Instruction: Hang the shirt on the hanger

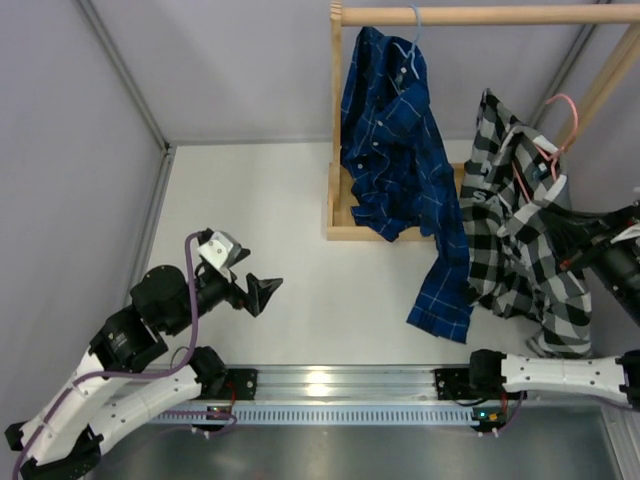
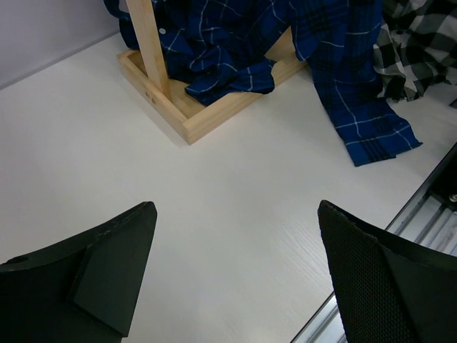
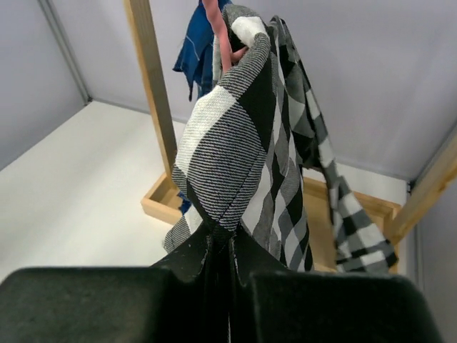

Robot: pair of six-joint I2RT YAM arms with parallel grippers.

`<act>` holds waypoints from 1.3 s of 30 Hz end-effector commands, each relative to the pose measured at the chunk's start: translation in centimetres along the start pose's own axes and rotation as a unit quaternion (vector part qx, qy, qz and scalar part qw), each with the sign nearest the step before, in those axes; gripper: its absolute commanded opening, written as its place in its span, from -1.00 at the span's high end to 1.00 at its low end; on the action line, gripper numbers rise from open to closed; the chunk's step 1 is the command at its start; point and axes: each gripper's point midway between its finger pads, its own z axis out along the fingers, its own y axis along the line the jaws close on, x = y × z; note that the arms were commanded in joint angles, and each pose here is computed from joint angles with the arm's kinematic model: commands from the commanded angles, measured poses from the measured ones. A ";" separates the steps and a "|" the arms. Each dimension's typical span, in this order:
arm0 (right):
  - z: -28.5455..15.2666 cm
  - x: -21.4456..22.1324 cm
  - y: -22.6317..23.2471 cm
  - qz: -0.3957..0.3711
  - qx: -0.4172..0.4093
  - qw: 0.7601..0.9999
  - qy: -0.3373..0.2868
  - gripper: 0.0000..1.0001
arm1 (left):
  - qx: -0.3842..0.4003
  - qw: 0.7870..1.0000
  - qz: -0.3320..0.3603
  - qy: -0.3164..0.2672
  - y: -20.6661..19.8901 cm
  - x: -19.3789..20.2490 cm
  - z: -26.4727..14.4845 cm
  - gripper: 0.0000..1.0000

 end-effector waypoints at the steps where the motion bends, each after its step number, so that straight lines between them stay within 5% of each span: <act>1: 0.4 -3.2 -3.4 0.125 0.063 0.989 -0.055 1.00 | -0.004 0.999 -0.021 -0.029 -0.1 -1.5 0.8 -0.96; 6: 2.0 -3.5 -4.2 0.163 0.014 0.986 -0.045 1.00 | -0.050 0.998 -0.031 -0.035 1.7 -1.8 0.8 -0.96; 22: 1.6 -1.5 -2.5 0.014 0.196 0.978 0.069 1.00 | -0.059 0.997 -0.034 -0.030 2.3 -1.3 1.2 -0.96; 31: 7.6 -1.5 2.8 -0.063 0.241 0.968 0.011 1.00 | -0.046 0.998 -0.038 -0.026 2.1 -1.2 1.7 -0.96; 39: 13.0 0.3 -0.8 -0.003 0.213 0.977 -0.008 1.00 | -0.037 0.999 -0.033 -0.016 1.9 -0.5 2.0 -0.96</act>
